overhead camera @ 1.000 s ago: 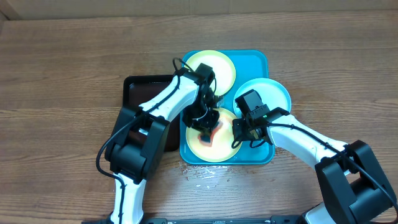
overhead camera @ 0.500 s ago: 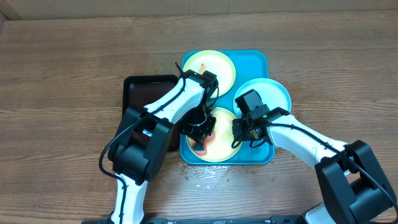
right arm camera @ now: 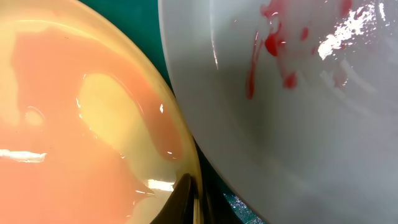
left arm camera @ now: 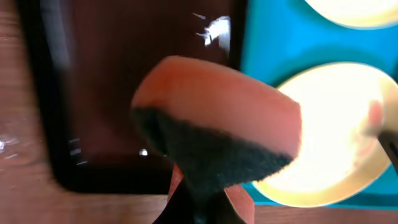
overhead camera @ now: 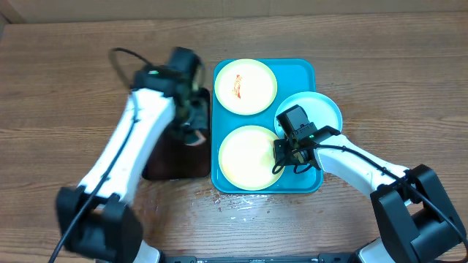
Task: Clean dirty plates on tray and stack at the side
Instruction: 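Return the sponge to the black tray with the left gripper, then grasp the lower yellow plate rim with the right gripper and lift it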
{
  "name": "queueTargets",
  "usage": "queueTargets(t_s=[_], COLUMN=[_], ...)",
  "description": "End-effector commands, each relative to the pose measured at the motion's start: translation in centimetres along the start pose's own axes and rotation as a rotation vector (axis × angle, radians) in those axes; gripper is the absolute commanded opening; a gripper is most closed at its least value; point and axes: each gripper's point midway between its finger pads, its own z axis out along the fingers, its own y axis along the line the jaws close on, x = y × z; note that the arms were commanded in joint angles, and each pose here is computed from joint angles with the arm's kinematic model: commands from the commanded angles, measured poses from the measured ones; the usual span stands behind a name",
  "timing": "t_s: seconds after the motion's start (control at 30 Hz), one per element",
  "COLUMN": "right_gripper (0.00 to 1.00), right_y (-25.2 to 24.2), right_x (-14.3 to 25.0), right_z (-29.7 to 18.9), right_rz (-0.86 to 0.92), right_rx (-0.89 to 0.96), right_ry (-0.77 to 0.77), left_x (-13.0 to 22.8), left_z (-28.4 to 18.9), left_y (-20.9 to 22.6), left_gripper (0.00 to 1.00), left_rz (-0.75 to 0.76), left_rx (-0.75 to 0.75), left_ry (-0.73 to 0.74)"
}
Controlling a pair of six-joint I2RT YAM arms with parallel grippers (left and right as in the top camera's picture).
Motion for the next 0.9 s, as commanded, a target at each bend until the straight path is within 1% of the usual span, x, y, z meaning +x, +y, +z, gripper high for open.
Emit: queueTargets(t_s=[0.0, 0.07, 0.2, 0.23, 0.3, 0.33, 0.43, 0.5, 0.53, 0.6, 0.73, 0.87], right_gripper=[0.04, 0.04, 0.04, 0.04, 0.04, 0.04, 0.04, 0.04, 0.04, 0.04, 0.04, 0.04], right_y=[-2.9, -3.0, -2.8, -2.6, -2.2, -2.0, -1.1, -0.4, 0.2, 1.1, 3.7, 7.6], right_x=[2.3, 2.6, 2.4, 2.1, 1.4, 0.9, -0.8, -2.1, -3.5, -4.9, -8.3, -11.2], right_z=[1.7, 1.3, -0.6, -1.2, -2.2, -2.9, -4.9, -6.5, -8.1, -9.8, -13.3, -15.7], right_rz=[0.002, 0.004, 0.004, 0.003, 0.003, 0.002, -0.016, -0.060, -0.100, -0.151, -0.236, -0.316], right_rx=[0.122, 0.134, 0.157, 0.158, 0.158, 0.156, 0.145, 0.140, 0.155, 0.169, 0.202, 0.181], right_ry=[0.072, 0.103, 0.157, 0.160, 0.158, 0.154, 0.132, 0.111, 0.078, 0.034, -0.115, -0.287], left_x=[-0.9, -0.9, -0.8, -0.6, -0.1, 0.1, 0.2, 0.0, -0.2, -0.7, -2.1, -4.0], left_z=[0.7, 2.6, 6.1, 6.8, 7.8, 8.0, 7.9, 7.4, 6.6, 5.5, 2.1, -2.4], left_y=[3.3, 5.3, 7.2, 7.4, 7.3, 7.2, 7.1, 6.9, 6.5, 6.5, 6.7, 6.6], left_gripper=[0.04, 0.04, 0.04, 0.07, 0.16, 0.23, 0.53, 0.63, 0.68, 0.71, 0.71, 0.75], left_rz=[-0.035, -0.061, -0.109, -0.114, -0.118, -0.117, -0.116, -0.116, -0.119, -0.126, -0.149, -0.166], left_rx=[-0.061, -0.074, -0.075, -0.072, -0.057, -0.049, -0.042, -0.030, -0.011, 0.000, 0.019, 0.101], left_ry=[0.006, 0.031, 0.019, 0.019, 0.027, 0.032, 0.037, 0.039, 0.042, 0.040, 0.011, -0.051])
